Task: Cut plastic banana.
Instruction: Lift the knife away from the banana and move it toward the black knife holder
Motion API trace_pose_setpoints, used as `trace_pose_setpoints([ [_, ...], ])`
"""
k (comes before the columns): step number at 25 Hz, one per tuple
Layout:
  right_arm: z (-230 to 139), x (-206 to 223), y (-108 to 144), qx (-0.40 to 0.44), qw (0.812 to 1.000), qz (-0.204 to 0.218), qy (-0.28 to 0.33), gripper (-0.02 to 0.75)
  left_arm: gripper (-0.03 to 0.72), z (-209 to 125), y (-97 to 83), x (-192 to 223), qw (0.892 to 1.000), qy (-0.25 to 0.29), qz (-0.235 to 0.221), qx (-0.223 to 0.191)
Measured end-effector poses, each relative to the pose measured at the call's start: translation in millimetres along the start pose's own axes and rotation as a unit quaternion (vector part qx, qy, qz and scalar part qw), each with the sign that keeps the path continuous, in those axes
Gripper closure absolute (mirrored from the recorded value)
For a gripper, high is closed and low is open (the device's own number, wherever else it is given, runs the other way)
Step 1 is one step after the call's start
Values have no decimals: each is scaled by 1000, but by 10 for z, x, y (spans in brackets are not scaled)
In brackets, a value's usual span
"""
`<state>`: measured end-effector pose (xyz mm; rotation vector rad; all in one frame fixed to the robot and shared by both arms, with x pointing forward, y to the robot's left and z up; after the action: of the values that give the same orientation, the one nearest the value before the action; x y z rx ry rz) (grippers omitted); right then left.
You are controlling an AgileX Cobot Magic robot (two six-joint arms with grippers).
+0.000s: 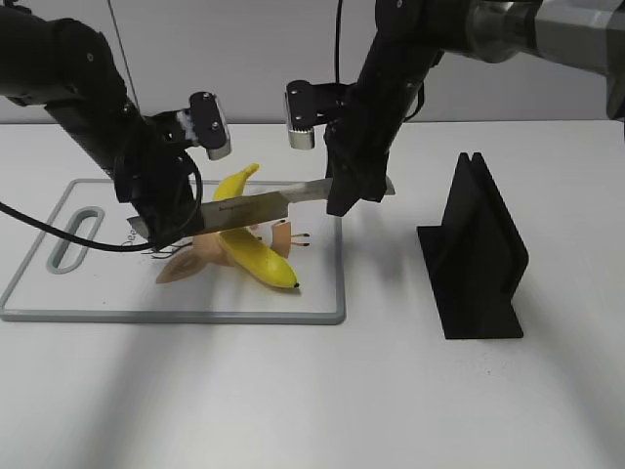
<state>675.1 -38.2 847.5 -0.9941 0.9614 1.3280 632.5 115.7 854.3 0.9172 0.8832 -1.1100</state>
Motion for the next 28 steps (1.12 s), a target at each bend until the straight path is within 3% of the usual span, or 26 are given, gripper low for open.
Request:
trace_pose_setpoints([
  [5,142,-281,-17,0,1000,-20,-14,553,690,94,90,-346,999,-8,47,24],
  [7,210,-445,-30,-1,999,-35,-25,553,646,154,133,-524,997,-16,69,32],
  [9,247,-536,-11,5,999,-37,-31,556,554,218,176,-696,995,-27,93,34],
  [13,247,-578,-16,47,998,-39,-33,556,230,296,186,-930,992,-43,115,26],
  [15,238,-586,-22,74,996,-39,-33,556,95,327,205,-1026,990,-53,128,3],
  [17,245,-626,-25,101,993,-42,-36,556,48,353,227,-1136,988,-63,142,-29],
  [23,320,-917,-17,200,976,-61,-56,556,60,244,334,-1479,964,-85,177,-178],
  [28,342,-1181,-13,300,948,-82,-70,556,77,-75,385,-1782,928,-79,193,-309],
])
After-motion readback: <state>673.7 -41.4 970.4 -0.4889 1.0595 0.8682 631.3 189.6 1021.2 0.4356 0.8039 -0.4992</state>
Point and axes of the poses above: a point on each arm's last joint axis where the gripper is mounted, x pointing out along that axis toward the gripper, y along the wrist's bending axis when the last joint is at zero, z = x × y, the point moved 9 cm from there along x, pointing out along that axis toward the gripper, and after that the axes turned 3 degrees about x, right-handed, at the moved point
